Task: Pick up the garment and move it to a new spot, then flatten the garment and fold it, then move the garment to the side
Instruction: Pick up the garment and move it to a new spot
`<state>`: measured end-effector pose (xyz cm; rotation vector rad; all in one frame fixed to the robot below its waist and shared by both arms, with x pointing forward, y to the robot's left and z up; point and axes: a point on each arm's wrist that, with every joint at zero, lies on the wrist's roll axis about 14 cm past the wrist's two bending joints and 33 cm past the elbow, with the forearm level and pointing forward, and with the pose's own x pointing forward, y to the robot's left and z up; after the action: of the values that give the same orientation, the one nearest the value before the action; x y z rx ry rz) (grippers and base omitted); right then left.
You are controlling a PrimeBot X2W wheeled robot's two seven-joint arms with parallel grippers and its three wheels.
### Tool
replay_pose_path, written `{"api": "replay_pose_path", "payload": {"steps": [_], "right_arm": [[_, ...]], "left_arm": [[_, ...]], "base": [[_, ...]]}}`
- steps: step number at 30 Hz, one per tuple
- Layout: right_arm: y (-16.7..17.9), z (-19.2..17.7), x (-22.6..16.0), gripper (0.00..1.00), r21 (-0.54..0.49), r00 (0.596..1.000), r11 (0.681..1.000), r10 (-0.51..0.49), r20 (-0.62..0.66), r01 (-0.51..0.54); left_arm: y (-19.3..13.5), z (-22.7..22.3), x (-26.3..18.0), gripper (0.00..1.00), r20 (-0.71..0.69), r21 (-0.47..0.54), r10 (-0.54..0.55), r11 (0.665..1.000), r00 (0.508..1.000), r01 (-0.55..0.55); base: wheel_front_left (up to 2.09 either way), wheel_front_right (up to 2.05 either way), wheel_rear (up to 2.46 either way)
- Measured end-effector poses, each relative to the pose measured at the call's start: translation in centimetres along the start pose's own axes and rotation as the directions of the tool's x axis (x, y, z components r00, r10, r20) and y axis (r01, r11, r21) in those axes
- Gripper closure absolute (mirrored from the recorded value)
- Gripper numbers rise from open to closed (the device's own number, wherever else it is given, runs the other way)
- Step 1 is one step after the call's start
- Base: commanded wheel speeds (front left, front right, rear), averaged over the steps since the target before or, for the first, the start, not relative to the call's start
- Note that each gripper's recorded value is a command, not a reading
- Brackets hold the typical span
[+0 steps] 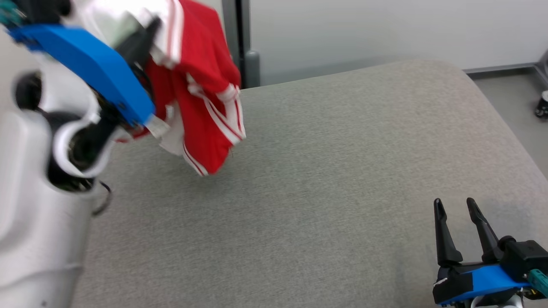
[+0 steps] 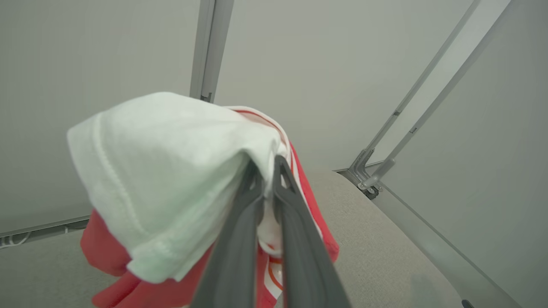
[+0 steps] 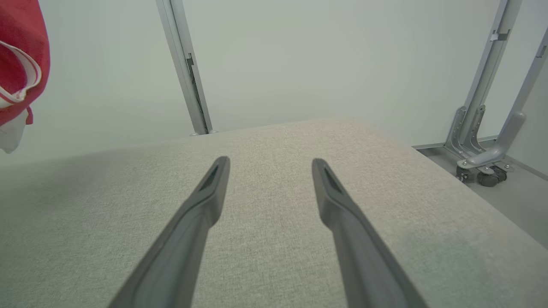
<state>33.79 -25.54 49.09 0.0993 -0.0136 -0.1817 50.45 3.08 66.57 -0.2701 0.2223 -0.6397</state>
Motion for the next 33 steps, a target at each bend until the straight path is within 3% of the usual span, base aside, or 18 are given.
{"api": "replay_pose_path", "payload": {"steps": [4, 9, 16, 17, 18, 19, 24, 27, 30, 33], "right_arm": [[-1.7, 0.3, -1.0, 0.0, -0.007, 0.999, 0.999, -0.052, 0.005, 0.052], [-2.9, 0.3, -1.8, 0.0, -0.009, 0.996, 0.996, -0.09, 0.0, 0.09], [-3.0, 0.3, -1.8, 0.0, -0.013, 0.996, 0.995, -0.094, -0.001, 0.094], [-2.8, 0.3, -1.7, 0.0, -0.015, 0.996, 0.996, -0.089, -0.001, 0.089], [-2.6, 0.3, -1.6, 0.0, -0.014, 0.997, 0.997, -0.082, -0.003, 0.082], [-2.4, 0.3, -1.5, 0.0, -0.014, 0.997, 0.997, -0.076, -0.002, 0.076], [-1.5, 0.5, -1.0, 0.0, -0.015, 0.999, 0.999, -0.044, 0.002, 0.044], [-0.7, 0.8, -0.7, 0.0, -0.029, 1.0, 0.999, -0.016, 0.007, 0.016], [-0.3, 0.9, -0.6, 0.0, -0.036, 1.0, 0.999, -0.003, 0.005, 0.003], [0.8, 1.3, 0.1, 0.0, -0.037, 0.999, 0.999, 0.032, 0.014, -0.032]], "left_arm": [[-2.1, -6.3, 1.9, 1.0, -0.099, -0.058, -0.056, 0.997, 0.994, 0.05], [-2.8, -14.7, 2.8, 1.0, -0.222, -0.103, -0.042, 0.994, 0.974, 0.02], [-2.5, -22.7, 2.0, 1.0, -0.337, -0.083, 0.013, 0.996, 0.941, -0.044], [-2.4, -23.5, 1.8, 0.66, -0.35, -0.077, 0.018, 0.996, 0.937, -0.048], [-2.5, -24.2, 1.6, 0.09, -0.364, -0.069, 0.018, 0.997, 0.931, -0.046], [-2.6, -24.8, 1.3, 0.0, -0.375, -0.064, 0.012, 0.997, 0.927, -0.039], [-2.9, -23.9, 0.9, 0.0, -0.272, -0.117, 0.013, 0.992, 0.962, -0.047], [-2.0, -20.8, -0.2, 0.0, -0.076, -0.161, 0.043, 0.985, 0.996, -0.054], [-1.1, -20.0, -1.4, 0.0, -0.001, -0.178, 0.075, 0.981, 0.997, -0.074], [1.1, -17.9, -4.4, 0.0, 0.164, -0.187, 0.158, 0.974, 0.974, -0.127]], "base": [[0.0, 0.0, 0.0], [0.0, 0.0, 0.0], [0.0, 0.0, 0.0], [0.0, 0.0, 0.0], [0.0, 0.0, 0.0], [0.0, 0.0, 0.0], [0.0, 0.0, 0.0], [0.0, 0.0, 0.0], [0.0, 0.0, 0.0], [0.0, 0.0, 0.0]]}}
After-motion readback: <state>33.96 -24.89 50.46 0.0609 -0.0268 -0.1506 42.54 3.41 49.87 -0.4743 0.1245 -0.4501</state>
